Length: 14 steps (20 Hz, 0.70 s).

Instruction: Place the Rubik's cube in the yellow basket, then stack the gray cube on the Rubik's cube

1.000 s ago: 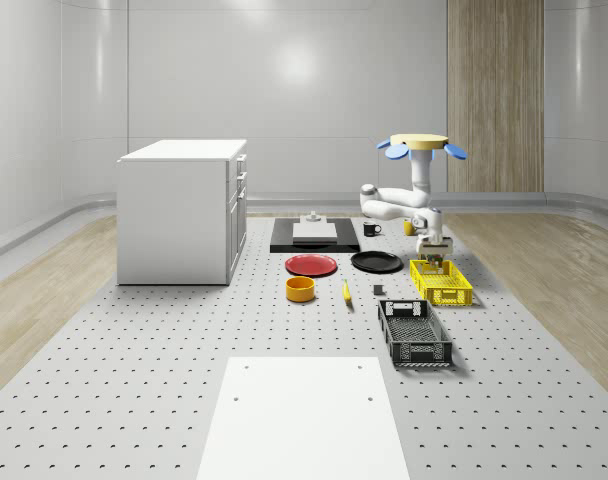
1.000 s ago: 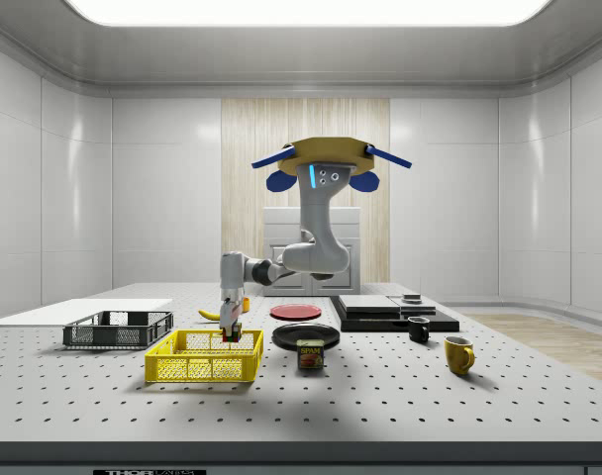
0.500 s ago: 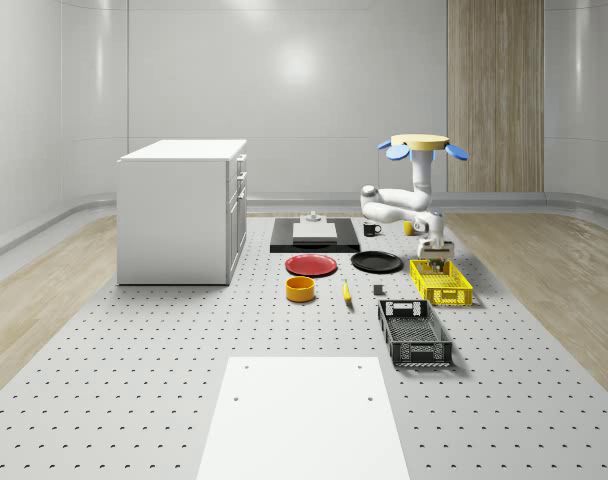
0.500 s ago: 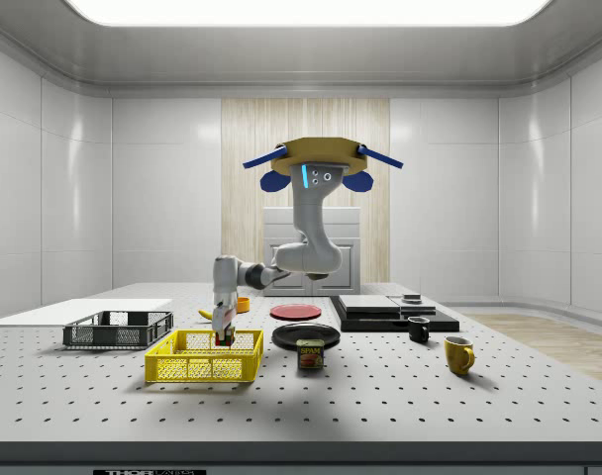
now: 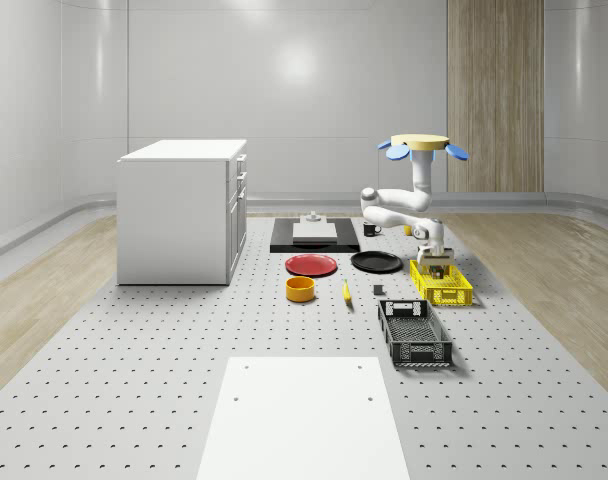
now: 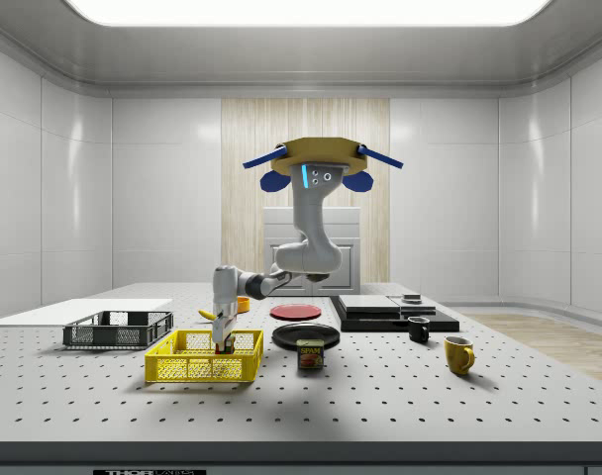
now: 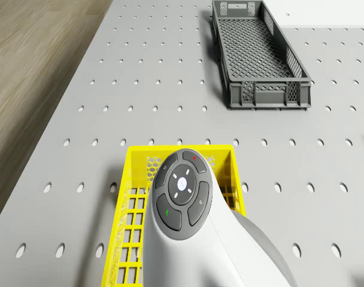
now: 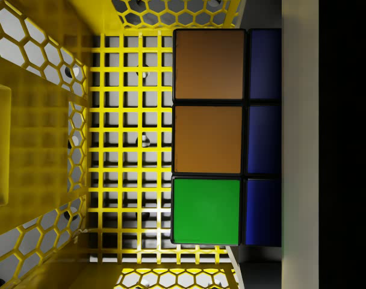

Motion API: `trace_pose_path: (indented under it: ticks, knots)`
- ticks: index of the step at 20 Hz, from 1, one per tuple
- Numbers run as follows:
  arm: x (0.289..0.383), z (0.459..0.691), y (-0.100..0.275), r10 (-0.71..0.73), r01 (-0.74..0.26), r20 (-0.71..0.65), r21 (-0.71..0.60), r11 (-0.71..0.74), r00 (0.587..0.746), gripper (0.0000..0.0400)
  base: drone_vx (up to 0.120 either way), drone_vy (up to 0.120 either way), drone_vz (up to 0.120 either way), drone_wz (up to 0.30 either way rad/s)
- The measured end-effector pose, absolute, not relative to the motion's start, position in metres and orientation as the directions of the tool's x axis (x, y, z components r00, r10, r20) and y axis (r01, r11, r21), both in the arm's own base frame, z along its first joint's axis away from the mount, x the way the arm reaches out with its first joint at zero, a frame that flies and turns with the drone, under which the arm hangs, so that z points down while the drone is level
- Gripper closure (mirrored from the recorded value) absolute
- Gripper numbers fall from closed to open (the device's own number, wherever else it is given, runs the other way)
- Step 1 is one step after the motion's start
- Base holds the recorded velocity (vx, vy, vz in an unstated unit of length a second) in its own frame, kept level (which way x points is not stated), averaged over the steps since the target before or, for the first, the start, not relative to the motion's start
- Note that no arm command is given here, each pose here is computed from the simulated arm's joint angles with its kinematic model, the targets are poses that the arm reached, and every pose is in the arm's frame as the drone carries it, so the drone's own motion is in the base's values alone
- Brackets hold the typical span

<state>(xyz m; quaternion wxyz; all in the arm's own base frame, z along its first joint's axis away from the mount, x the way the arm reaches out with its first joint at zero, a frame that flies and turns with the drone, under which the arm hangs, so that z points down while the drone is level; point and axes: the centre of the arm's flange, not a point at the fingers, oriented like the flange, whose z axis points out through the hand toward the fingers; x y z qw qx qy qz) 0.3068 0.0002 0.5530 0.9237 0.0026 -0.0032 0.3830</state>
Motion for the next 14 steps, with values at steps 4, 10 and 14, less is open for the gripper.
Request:
trace_pose_path:
  ticks: [4,10,14]
  knots:
    - [0.3068,0.565,0.000,0.708,-0.708,0.007,0.002,0.707,0.707,0.0060,0.000,0.000,0.000,0.000]
    - [0.3068,0.564,0.000,0.708,-0.708,0.004,0.001,0.707,0.707,0.0013,0.000,0.000,0.000,0.000]
    - [0.3068,0.550,0.000,0.708,-0.708,0.003,0.000,0.707,0.707,0.0005,0.000,0.000,0.000,0.000]
